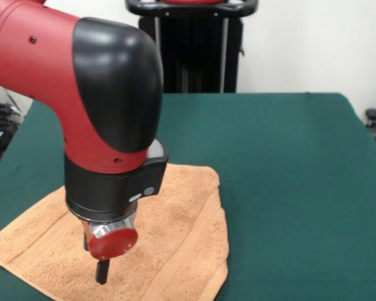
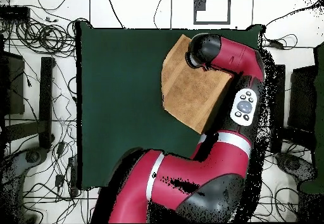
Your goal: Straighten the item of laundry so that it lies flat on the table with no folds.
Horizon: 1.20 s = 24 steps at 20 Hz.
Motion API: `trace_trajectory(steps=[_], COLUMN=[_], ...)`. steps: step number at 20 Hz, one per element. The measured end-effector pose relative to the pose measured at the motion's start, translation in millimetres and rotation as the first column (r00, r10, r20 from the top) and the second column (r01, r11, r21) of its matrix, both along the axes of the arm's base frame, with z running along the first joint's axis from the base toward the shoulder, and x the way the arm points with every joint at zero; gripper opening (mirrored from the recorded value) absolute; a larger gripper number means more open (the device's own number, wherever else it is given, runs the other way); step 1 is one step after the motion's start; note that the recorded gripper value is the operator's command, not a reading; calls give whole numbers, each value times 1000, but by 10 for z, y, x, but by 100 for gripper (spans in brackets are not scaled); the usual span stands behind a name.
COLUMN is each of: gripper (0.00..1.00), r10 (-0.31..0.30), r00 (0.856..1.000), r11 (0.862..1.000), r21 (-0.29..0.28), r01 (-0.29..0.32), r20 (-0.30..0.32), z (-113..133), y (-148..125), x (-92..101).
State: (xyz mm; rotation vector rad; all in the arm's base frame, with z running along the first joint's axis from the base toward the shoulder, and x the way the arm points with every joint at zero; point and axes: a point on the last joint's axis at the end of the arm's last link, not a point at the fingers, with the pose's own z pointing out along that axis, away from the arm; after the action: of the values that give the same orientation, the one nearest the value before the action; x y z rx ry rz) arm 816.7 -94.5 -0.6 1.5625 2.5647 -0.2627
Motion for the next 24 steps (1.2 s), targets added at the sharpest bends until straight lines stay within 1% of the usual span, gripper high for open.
trace_trajectory(steps=[7, 13, 14, 16, 17, 20, 24], gripper=[100, 100, 100, 100, 100, 100, 100], r10=[1, -22, -34, -51, -77, -113, -179], r00=[1000, 1000, 999, 999, 997, 993, 983], r11=[1000, 1000, 999, 999, 997, 993, 983], r21=[-9, 0, 7, 15, 26, 36, 51], r01=[-1, 22, 34, 51, 77, 113, 177], r20=[-3, 2, 6, 9, 12, 16, 33], z=[-4, -12, -9, -7, -7, -10, -12], y=[190, 458, 562, 675, 832, 1049, 1361], x=[-11, -10, -1, 7, 11, 10, 15])
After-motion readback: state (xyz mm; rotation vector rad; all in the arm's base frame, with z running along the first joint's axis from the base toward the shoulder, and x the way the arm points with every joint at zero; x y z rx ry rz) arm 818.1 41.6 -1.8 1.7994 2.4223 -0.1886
